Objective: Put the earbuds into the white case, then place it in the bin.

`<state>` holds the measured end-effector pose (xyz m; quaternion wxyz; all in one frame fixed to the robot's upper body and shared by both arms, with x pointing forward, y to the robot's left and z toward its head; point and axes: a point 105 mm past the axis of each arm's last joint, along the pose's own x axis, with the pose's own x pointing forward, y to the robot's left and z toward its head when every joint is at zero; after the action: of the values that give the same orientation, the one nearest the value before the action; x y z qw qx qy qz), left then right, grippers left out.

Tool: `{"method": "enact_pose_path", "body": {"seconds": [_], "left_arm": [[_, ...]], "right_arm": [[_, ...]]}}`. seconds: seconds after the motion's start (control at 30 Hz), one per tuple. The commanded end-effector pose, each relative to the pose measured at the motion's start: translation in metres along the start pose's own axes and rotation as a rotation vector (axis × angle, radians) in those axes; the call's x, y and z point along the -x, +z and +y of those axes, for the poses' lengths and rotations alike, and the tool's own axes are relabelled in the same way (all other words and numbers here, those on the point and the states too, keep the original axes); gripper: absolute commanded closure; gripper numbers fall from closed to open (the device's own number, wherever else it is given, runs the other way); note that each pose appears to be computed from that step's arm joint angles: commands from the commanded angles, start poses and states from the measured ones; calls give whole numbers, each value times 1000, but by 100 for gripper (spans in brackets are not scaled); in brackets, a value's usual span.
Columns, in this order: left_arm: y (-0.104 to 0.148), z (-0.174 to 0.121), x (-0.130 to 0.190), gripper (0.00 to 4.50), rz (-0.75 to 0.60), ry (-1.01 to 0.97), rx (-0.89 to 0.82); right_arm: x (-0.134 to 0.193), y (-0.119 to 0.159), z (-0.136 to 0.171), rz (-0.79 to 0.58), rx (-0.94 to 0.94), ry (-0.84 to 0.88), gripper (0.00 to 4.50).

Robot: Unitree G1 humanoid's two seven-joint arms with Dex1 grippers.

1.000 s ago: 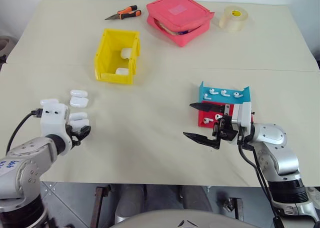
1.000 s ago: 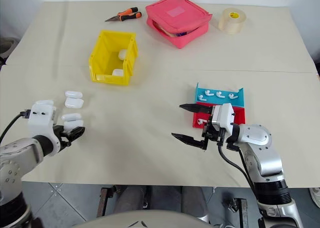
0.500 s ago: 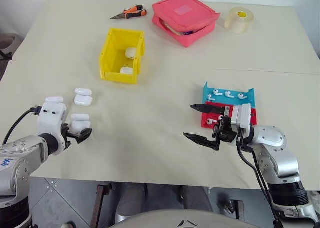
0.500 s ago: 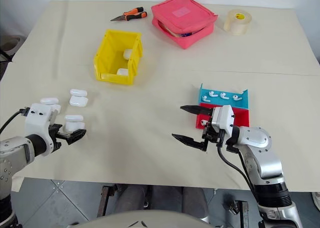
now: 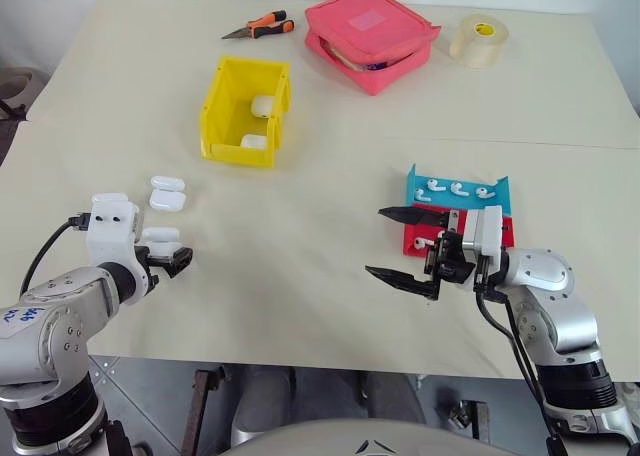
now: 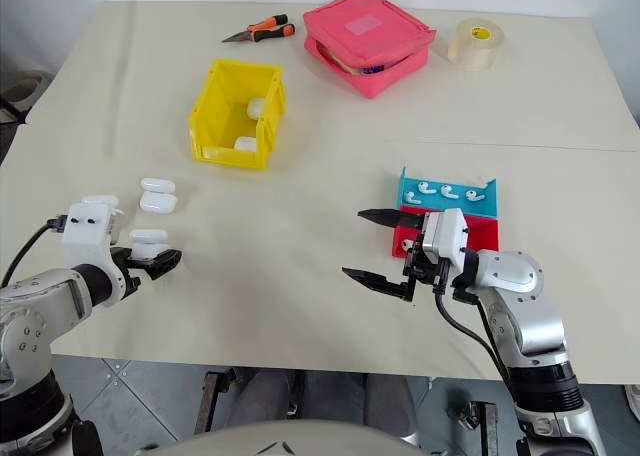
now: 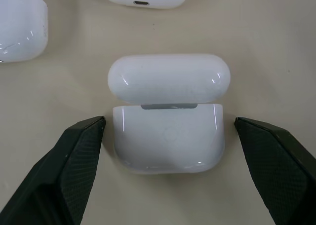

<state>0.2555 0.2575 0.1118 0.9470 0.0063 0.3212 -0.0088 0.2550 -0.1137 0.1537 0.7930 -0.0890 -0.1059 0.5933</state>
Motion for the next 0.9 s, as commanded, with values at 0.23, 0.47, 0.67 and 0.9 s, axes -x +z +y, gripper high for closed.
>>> {"method": "enact_pose_path", "body": {"seconds": [0.23, 0.47, 0.67, 0.9], "left_arm": [[-13, -7, -2, 121, 63, -38, -14], [-1, -11, 4, 169, 3, -100, -49], [54, -46, 28, 169, -475, -433, -209], [70, -103, 47, 169, -783, -956, -322]], "right_arm": [[-5, 4, 3, -32, 18, 0, 0], [-4, 3, 6, -32, 13, -11, 0], [-3, 3, 5, -26, 12, -15, 0], [13, 10, 0, 28, 39, -54, 0]]}}
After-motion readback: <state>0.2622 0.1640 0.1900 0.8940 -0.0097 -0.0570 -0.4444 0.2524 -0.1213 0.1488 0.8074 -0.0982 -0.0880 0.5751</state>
